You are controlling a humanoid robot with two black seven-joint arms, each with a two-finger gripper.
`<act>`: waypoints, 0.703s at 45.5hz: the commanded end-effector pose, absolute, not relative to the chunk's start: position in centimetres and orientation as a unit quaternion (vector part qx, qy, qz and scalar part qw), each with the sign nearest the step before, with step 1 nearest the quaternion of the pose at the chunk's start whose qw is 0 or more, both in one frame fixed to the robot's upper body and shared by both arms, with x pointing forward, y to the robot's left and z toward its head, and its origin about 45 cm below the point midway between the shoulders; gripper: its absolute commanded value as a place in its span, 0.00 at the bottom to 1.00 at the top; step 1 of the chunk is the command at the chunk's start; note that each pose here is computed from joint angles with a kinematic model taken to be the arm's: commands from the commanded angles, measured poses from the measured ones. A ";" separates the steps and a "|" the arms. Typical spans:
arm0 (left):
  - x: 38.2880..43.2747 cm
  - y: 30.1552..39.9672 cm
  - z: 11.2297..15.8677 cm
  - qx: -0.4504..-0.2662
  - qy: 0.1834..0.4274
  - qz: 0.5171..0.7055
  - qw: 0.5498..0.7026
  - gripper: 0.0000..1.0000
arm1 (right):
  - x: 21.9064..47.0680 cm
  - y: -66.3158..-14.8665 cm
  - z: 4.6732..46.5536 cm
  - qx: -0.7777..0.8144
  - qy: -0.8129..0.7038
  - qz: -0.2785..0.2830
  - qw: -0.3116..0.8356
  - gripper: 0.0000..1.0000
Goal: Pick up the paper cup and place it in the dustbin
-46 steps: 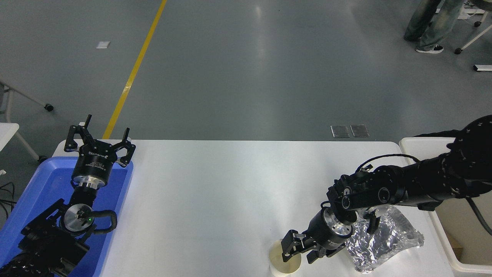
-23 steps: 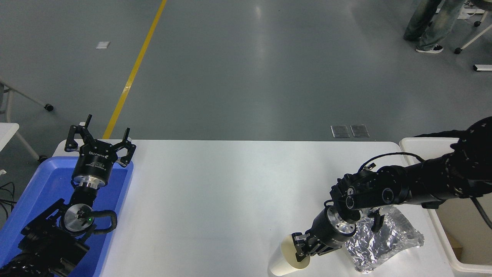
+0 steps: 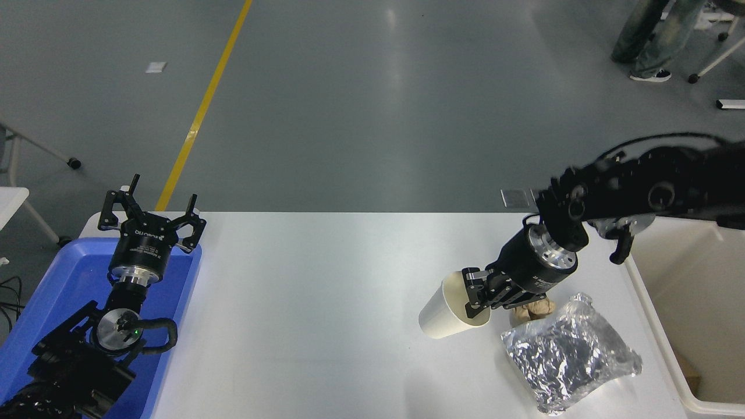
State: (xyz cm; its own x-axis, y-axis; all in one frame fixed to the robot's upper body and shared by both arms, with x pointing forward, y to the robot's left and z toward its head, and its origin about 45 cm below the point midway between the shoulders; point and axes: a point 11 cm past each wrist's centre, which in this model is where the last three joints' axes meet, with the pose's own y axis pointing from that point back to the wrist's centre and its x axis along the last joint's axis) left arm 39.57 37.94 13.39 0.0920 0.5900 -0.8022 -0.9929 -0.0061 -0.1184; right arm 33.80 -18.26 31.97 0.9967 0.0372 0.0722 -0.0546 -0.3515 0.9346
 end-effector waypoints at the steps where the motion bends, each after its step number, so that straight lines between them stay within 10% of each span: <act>1: 39.57 37.94 13.39 -0.358 0.281 0.612 0.646 1.00 | 32.4 -17.0 41.6 0.819 -0.027 0.089 0.566 0.00; 32: 39.57 37.94 13.39 -0.358 0.281 0.612 0.646 1.00 | 32.1 -22.6 42.6 0.757 -0.048 0.097 0.644 0.00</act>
State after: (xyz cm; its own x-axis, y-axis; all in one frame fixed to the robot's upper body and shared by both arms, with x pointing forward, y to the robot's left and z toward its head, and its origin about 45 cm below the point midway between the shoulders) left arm 39.57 37.94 13.39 0.0920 0.5899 -0.8022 -0.9930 -0.0061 -0.1183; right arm 31.47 -18.23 42.67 0.9795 0.0728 0.1880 -0.1619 -0.2717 0.9487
